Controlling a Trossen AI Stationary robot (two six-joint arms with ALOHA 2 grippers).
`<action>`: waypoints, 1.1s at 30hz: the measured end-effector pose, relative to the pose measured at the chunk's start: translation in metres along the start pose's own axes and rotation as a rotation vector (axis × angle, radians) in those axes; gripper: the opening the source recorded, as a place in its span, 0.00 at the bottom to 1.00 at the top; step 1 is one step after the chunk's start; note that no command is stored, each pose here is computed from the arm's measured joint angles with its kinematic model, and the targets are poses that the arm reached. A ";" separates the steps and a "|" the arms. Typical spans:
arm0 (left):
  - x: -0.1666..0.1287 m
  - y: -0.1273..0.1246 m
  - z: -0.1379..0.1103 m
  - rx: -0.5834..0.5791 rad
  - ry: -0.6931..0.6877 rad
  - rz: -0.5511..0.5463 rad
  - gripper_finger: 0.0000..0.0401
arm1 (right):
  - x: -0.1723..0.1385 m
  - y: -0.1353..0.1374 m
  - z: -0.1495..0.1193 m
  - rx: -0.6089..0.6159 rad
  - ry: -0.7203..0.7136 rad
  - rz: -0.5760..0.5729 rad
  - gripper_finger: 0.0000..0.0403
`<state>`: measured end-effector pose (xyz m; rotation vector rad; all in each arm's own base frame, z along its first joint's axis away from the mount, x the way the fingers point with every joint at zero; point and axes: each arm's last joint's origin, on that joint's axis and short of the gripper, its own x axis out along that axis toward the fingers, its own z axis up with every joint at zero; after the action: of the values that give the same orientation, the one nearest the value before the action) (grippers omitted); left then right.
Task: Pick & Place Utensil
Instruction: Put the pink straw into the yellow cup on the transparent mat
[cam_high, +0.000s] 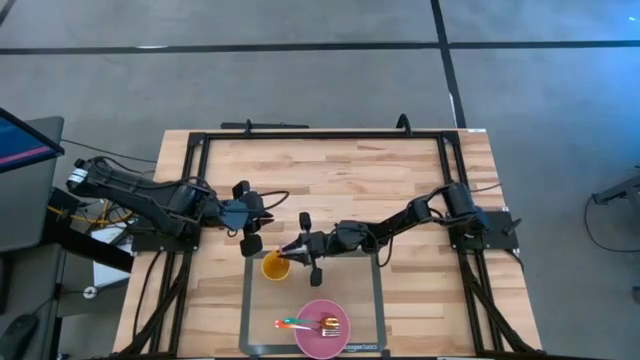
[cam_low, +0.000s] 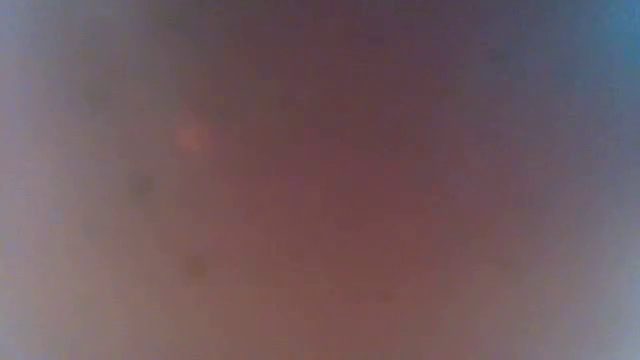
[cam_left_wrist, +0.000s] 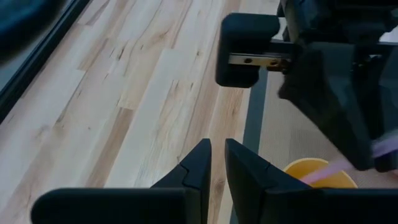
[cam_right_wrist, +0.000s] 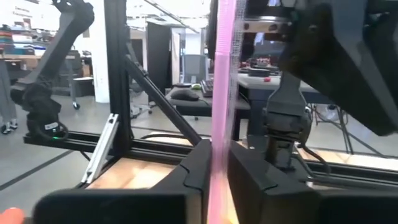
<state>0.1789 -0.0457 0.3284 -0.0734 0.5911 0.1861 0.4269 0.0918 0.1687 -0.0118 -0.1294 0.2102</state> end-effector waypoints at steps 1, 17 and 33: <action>0.000 0.000 0.000 0.000 0.000 0.000 0.12 | 0.000 0.000 0.000 0.000 0.002 0.000 0.12; 0.000 0.000 0.000 0.000 0.000 0.000 0.12 | -0.001 -0.002 0.012 -0.008 -0.013 -0.001 0.37; 0.000 0.000 0.000 0.003 -0.001 0.000 0.12 | -0.036 -0.020 0.121 -0.152 0.145 -0.031 0.46</action>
<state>0.1789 -0.0457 0.3285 -0.0705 0.5907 0.1848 0.3806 0.0642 0.2842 -0.1760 -0.0013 0.1676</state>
